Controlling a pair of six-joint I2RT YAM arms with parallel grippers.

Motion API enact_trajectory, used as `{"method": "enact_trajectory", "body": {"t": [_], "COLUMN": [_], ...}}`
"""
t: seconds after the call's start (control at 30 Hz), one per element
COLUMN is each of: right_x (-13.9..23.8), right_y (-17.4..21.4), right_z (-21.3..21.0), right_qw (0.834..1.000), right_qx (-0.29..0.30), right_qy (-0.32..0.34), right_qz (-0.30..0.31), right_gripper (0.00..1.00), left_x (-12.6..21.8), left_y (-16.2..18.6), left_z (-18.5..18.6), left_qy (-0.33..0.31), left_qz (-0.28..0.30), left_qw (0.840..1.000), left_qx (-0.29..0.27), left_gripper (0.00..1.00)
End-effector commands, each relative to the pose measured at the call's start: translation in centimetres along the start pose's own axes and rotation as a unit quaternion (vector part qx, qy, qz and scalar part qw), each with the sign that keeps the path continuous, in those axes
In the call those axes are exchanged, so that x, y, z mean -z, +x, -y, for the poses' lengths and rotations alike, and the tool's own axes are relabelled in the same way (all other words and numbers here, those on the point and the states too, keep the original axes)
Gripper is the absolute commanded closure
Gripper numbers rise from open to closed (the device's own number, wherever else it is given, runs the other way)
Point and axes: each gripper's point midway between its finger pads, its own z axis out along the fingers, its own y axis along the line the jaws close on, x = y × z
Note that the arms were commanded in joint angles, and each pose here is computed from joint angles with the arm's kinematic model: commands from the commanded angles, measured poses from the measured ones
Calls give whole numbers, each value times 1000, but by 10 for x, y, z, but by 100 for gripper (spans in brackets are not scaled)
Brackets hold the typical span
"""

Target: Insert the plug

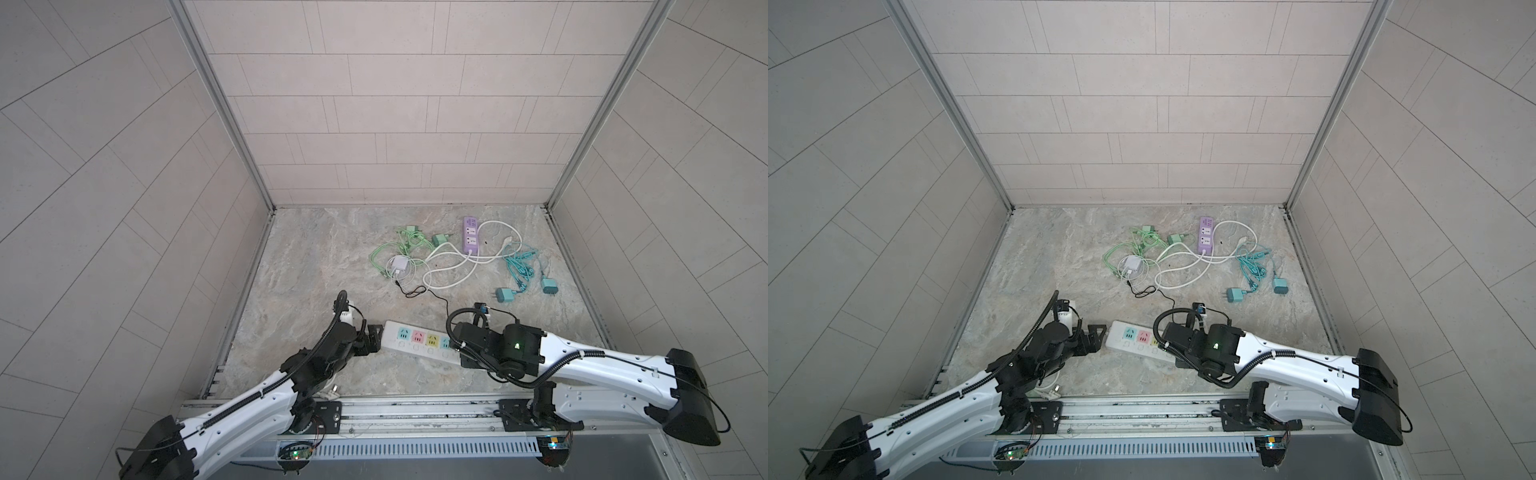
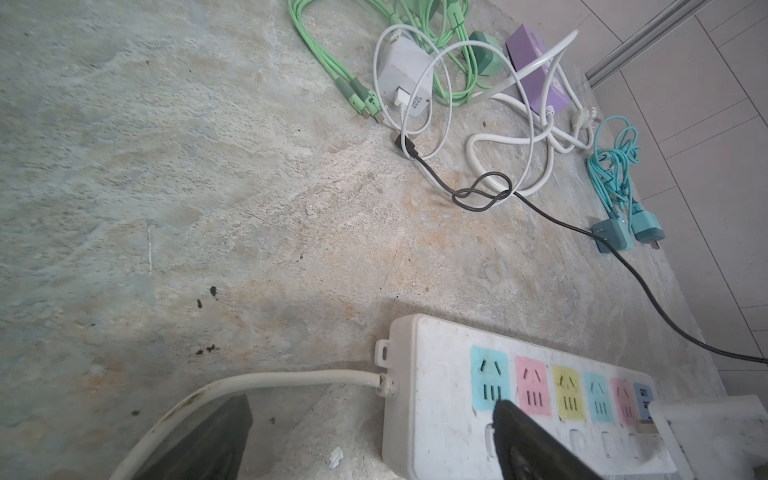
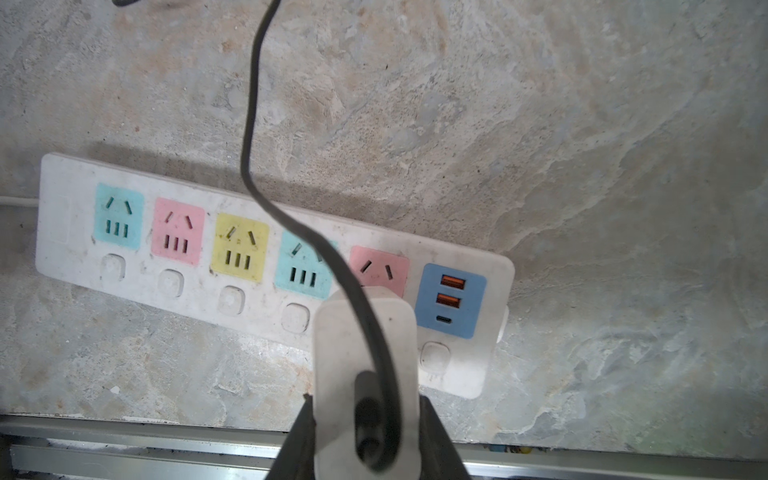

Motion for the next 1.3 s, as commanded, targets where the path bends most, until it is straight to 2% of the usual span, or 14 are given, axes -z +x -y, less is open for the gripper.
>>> {"method": "enact_trajectory", "body": {"t": [0.0, 0.6, 0.87, 1.27], "right_x": [-5, -4, -9, -10], "right_y": [0, 2, 1, 16], "right_z": [0, 31, 17, 18], "right_qw": [1000, 999, 1000, 998], "right_qx": [-6, -25, -13, -27], "right_qy": [5, 24, 22, 12], "right_qz": [-3, 8, -10, -50], "right_gripper": [99, 99, 99, 100], "left_x": [0, 4, 4, 6], "left_y": [3, -1, -1, -2], "left_z": [-5, -6, -6, -11], "left_qy": [-6, -2, -3, -7], "left_qz": [1, 19, 18, 26], "left_qw": [1000, 1000, 1000, 1000], "left_qx": [1, 4, 2, 3], "left_gripper": [3, 3, 3, 3]}}
